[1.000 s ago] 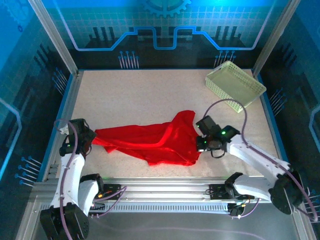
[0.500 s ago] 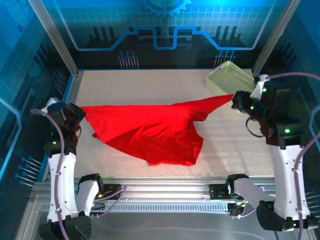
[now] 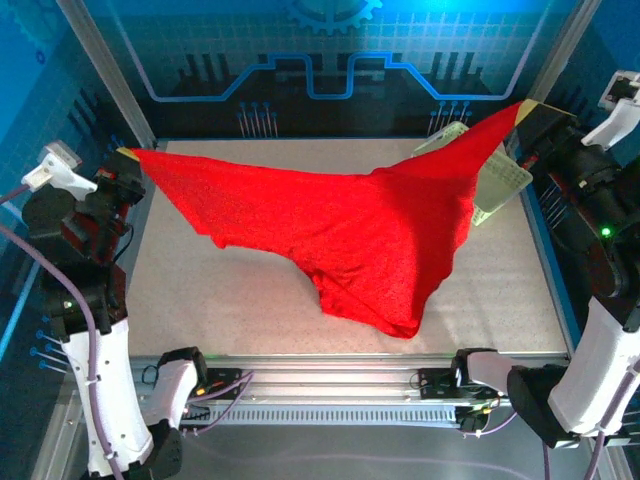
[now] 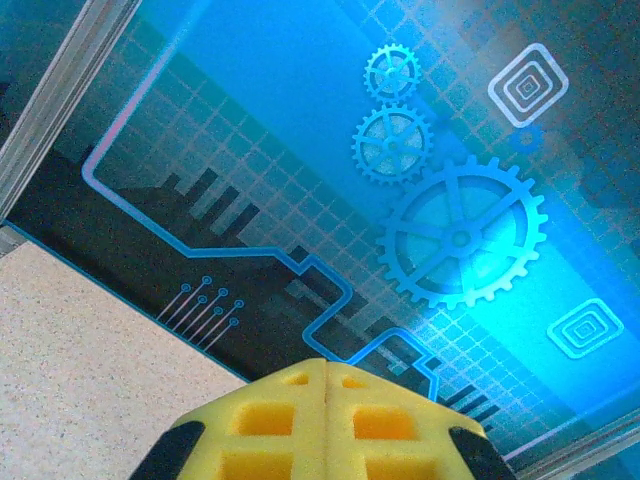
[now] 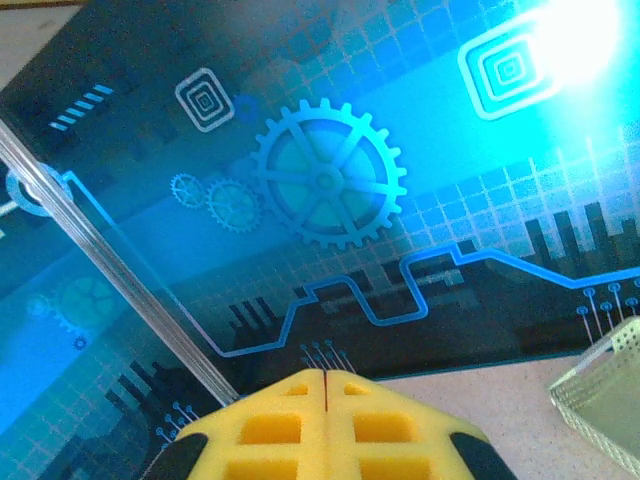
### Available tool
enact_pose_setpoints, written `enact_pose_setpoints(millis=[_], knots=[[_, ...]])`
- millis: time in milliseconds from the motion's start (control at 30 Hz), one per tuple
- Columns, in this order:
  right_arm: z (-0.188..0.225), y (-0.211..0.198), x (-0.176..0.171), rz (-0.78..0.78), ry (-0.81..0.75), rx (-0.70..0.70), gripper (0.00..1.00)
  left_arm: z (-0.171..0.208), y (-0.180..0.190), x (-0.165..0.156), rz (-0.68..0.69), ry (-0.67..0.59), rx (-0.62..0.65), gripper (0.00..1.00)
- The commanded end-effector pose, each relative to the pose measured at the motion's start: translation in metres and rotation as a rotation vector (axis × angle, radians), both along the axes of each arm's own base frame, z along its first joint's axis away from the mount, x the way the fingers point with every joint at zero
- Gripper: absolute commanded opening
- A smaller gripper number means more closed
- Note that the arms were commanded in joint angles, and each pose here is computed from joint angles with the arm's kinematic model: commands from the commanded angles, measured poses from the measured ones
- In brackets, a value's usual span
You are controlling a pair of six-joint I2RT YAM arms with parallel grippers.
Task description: Fold the inside-out t-shirt
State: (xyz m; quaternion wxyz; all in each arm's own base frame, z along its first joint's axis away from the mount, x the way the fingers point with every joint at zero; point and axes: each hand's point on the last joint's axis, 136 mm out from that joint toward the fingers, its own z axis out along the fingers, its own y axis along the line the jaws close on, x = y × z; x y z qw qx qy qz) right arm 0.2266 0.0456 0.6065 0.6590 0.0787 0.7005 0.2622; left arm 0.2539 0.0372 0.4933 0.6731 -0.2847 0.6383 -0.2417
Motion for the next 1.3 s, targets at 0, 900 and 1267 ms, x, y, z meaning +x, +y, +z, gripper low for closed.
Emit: enact_pose_setpoints(millis=[0,900,1267], knots=[[-0.026,-0.006,0.022,-0.027,0.096,-0.006,0.0,-0.017,0.006,0.007,0.015,0.054,0.017,0.0],[0.022,-0.017,0.028,-0.096,-0.098,-0.099,0.0,-0.035,-0.015,0.034,-0.156,0.085,0.036,0.0],[-0.031,-0.013,0.073,-0.059,0.056,-0.114,0.0,-0.124,-0.011,0.083,-0.24,0.37,-0.049,0.0]])
